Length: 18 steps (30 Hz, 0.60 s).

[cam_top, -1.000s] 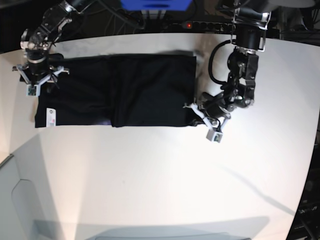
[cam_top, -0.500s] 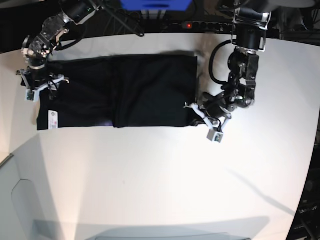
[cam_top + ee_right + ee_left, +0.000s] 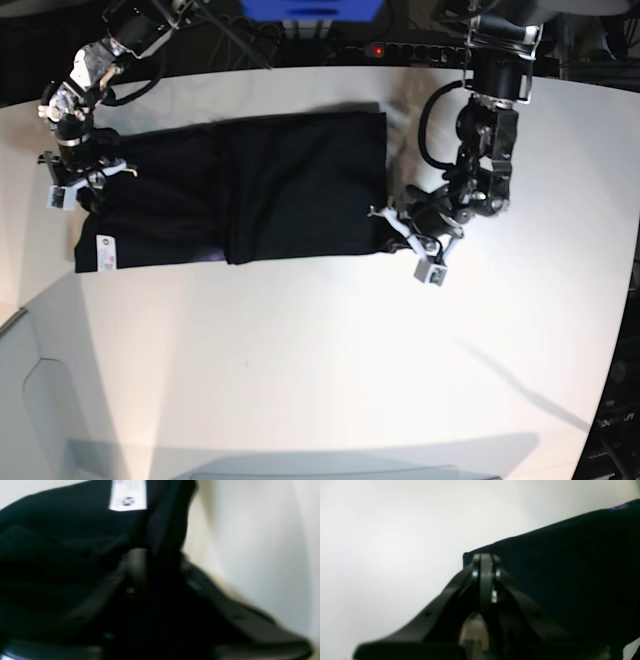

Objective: Fold the T-shirt properly
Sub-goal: 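Press the folded edge flat with the left gripper and withdraw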

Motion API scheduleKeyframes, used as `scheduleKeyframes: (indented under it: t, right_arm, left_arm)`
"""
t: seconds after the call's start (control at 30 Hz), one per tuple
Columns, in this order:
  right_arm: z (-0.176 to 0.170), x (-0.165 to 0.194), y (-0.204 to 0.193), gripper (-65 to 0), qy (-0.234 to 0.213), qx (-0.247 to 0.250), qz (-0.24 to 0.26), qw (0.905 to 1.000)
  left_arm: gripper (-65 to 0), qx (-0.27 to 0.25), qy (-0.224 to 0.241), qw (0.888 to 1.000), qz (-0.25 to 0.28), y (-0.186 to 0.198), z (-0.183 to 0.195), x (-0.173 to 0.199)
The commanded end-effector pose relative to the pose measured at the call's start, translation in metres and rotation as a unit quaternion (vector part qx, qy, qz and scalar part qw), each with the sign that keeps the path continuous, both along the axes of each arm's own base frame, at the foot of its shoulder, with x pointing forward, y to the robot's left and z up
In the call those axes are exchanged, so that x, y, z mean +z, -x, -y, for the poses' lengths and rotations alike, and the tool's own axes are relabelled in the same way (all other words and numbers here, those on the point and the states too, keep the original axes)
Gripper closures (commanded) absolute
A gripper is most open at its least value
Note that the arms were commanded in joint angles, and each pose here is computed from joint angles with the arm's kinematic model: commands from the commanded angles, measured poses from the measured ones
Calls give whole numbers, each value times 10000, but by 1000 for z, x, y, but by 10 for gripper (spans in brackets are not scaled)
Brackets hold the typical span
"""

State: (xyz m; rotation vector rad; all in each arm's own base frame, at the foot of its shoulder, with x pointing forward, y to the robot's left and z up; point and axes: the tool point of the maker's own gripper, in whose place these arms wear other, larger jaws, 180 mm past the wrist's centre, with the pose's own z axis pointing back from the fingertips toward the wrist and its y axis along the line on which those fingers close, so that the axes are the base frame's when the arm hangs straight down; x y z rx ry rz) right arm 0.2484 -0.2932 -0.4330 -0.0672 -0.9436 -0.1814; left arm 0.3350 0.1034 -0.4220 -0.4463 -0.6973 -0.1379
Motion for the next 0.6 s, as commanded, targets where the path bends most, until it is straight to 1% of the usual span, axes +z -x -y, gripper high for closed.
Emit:
scheduleKeyframes:
  t: [0.0, 0.1, 0.2, 0.27, 0.43, 0.57]
  right_arm:
    - [7, -35, 39, -7, 204, 41, -1245, 9920]
    - [9, -34, 41, 0, 252, 40, -1268, 9916]
    - [17, -19, 36, 0, 462, 22, -1121, 9926]
    - [21, -1, 29, 0, 656, 3, -921, 9936]
    - [20, 41, 13, 0, 1014, -63, -425, 9939]
    - [12, 69, 6, 0, 1193, -135, -103, 9927]
  left_arm:
    - [0, 91, -373, 9991, -171, 2, -17, -7]
    - [0, 90, -356, 9992, -149, 1, -16, -5]
    - [0, 146, -342, 9993, -103, -2, -19, -2]
    - [0, 320, -280, 9991, 65, -9, -27, 12]
    - [0, 584, -202, 9963, 602, -23, -39, 49]
    - [0, 780, -217, 9924, 928, -21, -53, 71]
